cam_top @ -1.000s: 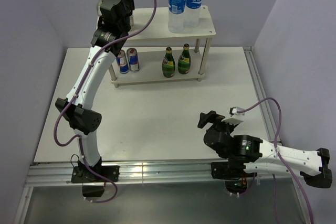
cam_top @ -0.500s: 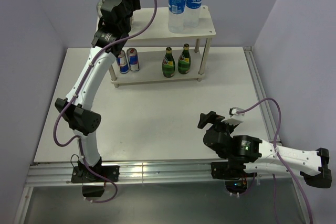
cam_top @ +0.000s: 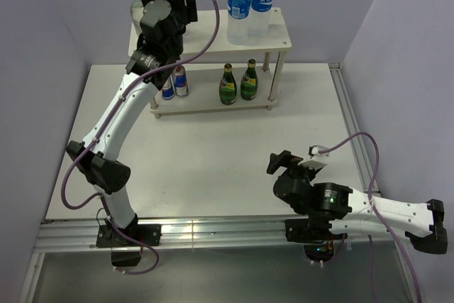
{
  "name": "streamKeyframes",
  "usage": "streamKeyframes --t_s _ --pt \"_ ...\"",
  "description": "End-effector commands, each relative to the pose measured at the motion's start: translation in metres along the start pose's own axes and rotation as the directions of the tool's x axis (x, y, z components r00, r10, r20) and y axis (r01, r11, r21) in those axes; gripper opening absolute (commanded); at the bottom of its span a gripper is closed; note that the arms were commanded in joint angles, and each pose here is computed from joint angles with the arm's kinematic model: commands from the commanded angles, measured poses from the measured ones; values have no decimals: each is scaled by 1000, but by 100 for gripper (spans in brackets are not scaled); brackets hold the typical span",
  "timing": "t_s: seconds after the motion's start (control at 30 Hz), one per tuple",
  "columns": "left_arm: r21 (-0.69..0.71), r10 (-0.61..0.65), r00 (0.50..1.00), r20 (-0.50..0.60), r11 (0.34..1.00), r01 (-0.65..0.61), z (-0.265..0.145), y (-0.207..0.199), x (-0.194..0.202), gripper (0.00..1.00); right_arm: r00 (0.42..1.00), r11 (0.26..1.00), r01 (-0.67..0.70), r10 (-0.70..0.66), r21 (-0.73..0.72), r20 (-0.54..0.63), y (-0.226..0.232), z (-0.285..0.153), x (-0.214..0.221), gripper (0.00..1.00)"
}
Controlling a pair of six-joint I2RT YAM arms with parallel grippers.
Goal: Place and organize the beverage onto the shelf
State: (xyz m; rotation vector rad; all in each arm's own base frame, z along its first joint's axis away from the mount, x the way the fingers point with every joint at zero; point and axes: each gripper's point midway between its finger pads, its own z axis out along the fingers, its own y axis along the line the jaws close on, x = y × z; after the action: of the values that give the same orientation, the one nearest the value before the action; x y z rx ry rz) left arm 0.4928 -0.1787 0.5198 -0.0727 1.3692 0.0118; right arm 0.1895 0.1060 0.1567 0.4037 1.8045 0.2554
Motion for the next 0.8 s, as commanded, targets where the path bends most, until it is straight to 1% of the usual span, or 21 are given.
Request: streamKeyframes --t_s 0.0,0.07,0.1,0.13,0.2,0.27,0.3,0.33,0.37,0.4,0.43,0.47,0.5,0.53,0.57,0.6,0.63,0.67,0.7,0.73,0.77 --pt "-34 -38 995 93 999 41 -23 9 -46 78 998 999 -38 38 14 49 0 2 -7 99" --pt "-47 -33 996 86 998 37 -29 10 -44 78 998 999 -30 29 20 52 0 3 -7 99" --pt "-48 -33 995 96 998 38 -36 11 -51 78 998 999 -32 31 21 52 0 3 -7 99" --pt "-55 -11 997 73 998 15 -39 10 -41 78 998 999 -32 30 21 52 0 2 -7 99" --pt "-89 -21 996 92 996 29 -52 19 -52 79 998 999 -28 26 25 53 -1 3 -7 99" --pt "-98 -8 999 53 995 13 -66 18 -38 79 998 999 -26 24 23 53 1 3 -8 99" --pt "-79 -53 996 65 995 58 -83 19 -49 80 998 1000 -21 20 22 52 1 3 -7 99" --pt "-67 -38 999 25 997 39 -90 16 -28 82 998 1000 -26 25 15 52 3 2 -8 99" --pt "-53 -26 1000 -14 998 26 -100 17 -18 87 999 1000 -23 23 7 43 6 2 -8 99" --pt "-37 -93 996 -11 995 93 -120 22 -27 89 1000 1000 -4 4 -2 30 9 0 -10 98" --pt "-22 -60 996 -68 998 58 -130 20 -1 90 1000 999 -24 24 -36 -3 21 -5 -17 98" --pt "-6 -65 990 -124 998 65 -142 20 15 91 1000 998 -22 21 -57 -19 28 -8 -22 98" --pt "6 -129 983 -133 991 131 -160 28 12 92 999 996 20 -22 -82 -27 34 -12 -30 98" --pt "33 -114 976 -185 992 122 -172 24 35 93 999 989 -17 9 -149 -53 57 -21 -48 98" --pt "57 -121 970 -212 989 135 -182 25 42 95 998 983 -3 -7 -181 -56 66 -26 -58 97" --pt "87 -150 961 -232 981 175 -198 32 41 99 997 976 49 -59 -213 -44 73 -30 -71 96" --pt "129 -146 954 -263 974 185 -209 29 49 99 999 966 18 -27 -259 -31 91 -40 -101 97" --pt "141 -152 948 -279 970 197 -217 32 49 99 999 960 31 -37 -279 -19 97 -45 -115 100" --pt "141 -165 940 -298 966 215 -230 42 46 99 997 954 80 -80 -288 10 100 -49 -131 100" --pt "136 -182 938 -295 964 229 -236 49 35 99 998 951 56 -47 -305 38 109 -57 -164 100" --pt "131 -193 937 -292 962 239 -240 55 27 99 996 952 67 -49 -299 68 110 -61 -182 100"
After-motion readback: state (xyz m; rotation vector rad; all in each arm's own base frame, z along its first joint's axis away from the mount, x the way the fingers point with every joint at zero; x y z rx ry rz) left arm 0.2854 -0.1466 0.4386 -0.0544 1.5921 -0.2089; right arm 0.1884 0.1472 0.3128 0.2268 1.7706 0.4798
